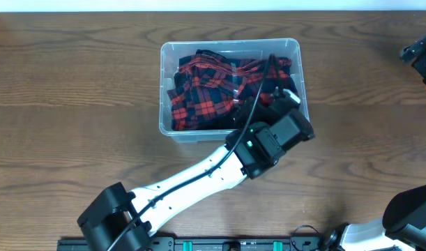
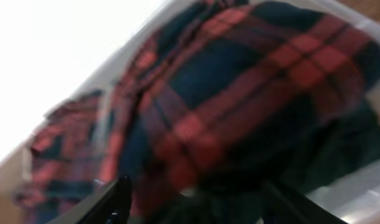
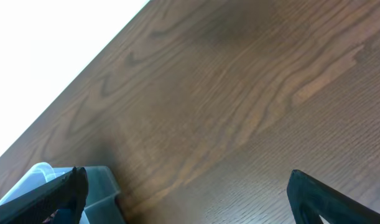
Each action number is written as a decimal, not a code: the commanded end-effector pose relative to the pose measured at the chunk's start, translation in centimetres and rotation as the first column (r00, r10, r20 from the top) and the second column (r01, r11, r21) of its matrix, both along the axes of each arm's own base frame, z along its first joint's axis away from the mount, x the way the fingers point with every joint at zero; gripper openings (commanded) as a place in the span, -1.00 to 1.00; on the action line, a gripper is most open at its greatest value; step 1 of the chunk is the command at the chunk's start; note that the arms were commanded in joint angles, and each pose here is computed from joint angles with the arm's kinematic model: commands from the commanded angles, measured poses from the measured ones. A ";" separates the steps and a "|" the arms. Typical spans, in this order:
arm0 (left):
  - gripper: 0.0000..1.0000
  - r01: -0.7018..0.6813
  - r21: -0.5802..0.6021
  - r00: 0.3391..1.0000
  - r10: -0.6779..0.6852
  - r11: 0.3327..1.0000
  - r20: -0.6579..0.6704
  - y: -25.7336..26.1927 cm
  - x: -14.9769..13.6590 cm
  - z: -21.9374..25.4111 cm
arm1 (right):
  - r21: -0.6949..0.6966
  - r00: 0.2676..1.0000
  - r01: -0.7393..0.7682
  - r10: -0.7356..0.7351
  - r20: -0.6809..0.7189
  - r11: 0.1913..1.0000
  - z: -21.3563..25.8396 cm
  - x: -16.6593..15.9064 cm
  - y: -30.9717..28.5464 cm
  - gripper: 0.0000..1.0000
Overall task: Pack container
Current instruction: 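Press the plaid shirt down inside the container with the left gripper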
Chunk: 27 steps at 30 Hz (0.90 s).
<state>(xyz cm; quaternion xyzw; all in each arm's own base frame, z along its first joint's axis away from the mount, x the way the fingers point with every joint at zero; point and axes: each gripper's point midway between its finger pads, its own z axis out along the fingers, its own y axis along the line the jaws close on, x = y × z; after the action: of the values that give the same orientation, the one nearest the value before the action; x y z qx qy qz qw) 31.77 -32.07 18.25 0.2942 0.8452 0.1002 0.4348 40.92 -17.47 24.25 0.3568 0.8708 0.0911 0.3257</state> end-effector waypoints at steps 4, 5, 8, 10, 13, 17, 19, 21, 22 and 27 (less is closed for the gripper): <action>0.32 -0.112 -0.297 0.991 0.086 0.948 -0.100 -1.6 -1.0 1.6 | 0.004 1.000 0.013 -0.013 0.013 1.000 0.5 0.1 -0.2 0.98; 0.32 -0.120 -0.325 0.991 0.095 0.938 -0.091 -1.4 -0.7 2.4 | 0.004 1.000 0.013 -0.013 0.012 1.000 0.5 0.1 -0.2 0.98; 0.24 -0.137 -0.410 0.990 0.129 0.902 -0.049 -0.2 0.7 5.4 | 0.004 1.000 0.013 -0.013 0.012 1.000 0.5 0.1 -0.2 0.99; 0.09 -0.153 -0.461 0.987 0.161 0.874 -0.021 1.0 1.7 7.4 | 0.004 1.000 0.013 -0.013 0.013 1.000 0.5 0.1 -0.2 0.98; -0.24 -0.174 -0.525 0.977 0.212 0.833 0.014 2.8 3.3 9.7 | 0.004 1.000 0.013 -0.013 0.012 1.000 0.5 0.1 -0.2 0.99; -0.78 -0.249 -0.599 0.954 0.300 0.761 -0.015 4.7 5.1 10.2 | 0.004 1.000 0.013 -0.013 0.012 1.000 0.5 0.1 -0.2 0.99; -0.85 -0.275 -0.612 0.951 0.303 0.741 -0.060 4.9 5.8 9.2 | 0.004 1.000 0.013 -0.013 0.012 1.000 0.5 0.1 -0.2 0.98; -0.88 -0.288 -0.605 0.953 0.283 0.743 -0.106 4.7 6.5 7.6 | 0.004 1.000 0.013 -0.013 0.012 1.000 0.5 0.1 -0.2 0.99; -0.88 -0.295 -0.597 0.953 0.277 0.746 -0.125 4.6 6.9 6.7 | 0.004 1.000 0.013 -0.013 0.012 1.000 0.5 0.1 -0.2 0.98; -0.88 -0.400 -0.522 0.916 0.336 0.753 -0.218 5.5 8.2 1.5 | 0.004 1.000 0.013 -0.013 0.012 1.000 0.5 0.1 -0.2 0.99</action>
<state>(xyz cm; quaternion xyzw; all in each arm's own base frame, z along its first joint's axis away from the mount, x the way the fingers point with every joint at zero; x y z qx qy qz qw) 39.35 -26.40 22.58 0.0045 0.8853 -0.0820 0.4576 40.92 -17.47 24.25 0.3568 0.8708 0.0911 0.3257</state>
